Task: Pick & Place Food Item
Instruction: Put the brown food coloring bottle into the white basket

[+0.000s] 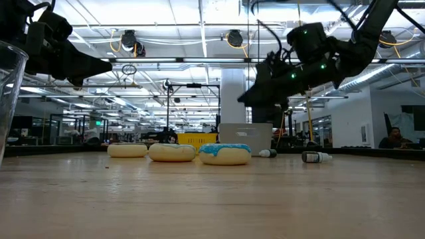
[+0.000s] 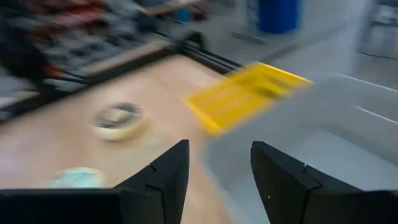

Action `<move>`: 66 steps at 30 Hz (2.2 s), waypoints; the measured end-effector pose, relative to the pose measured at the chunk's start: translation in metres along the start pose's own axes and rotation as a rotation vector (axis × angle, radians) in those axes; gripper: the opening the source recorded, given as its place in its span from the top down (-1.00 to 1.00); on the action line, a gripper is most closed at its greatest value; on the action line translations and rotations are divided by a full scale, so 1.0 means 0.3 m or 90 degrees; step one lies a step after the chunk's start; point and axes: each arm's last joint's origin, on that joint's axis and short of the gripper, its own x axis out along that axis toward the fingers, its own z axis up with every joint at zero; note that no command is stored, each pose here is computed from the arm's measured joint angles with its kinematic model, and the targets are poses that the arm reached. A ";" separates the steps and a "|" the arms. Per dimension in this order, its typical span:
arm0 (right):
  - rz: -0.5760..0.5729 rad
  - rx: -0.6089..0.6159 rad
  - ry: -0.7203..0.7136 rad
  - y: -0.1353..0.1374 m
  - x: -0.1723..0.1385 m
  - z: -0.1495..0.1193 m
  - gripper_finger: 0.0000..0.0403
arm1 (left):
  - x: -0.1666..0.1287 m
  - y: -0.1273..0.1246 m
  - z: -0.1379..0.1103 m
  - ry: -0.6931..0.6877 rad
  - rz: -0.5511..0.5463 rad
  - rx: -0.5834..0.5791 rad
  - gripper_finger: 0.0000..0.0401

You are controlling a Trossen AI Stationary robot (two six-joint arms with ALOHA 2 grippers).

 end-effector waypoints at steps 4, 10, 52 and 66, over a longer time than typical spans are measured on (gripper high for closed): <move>0.118 -0.007 -0.058 0.071 -0.011 0.026 0.20 | 0.000 0.000 0.000 0.000 0.000 0.000 0.85; 0.258 -0.094 -0.114 0.203 -0.054 0.036 0.21 | 0.000 0.000 0.000 0.000 0.000 0.000 0.85; 0.312 -0.205 0.144 0.635 -0.629 -0.220 -0.09 | 0.000 0.000 0.000 0.000 0.000 0.000 0.85; 0.325 -0.217 0.175 0.659 -0.648 -0.289 -0.07 | 0.000 0.000 0.000 0.000 0.000 0.000 0.85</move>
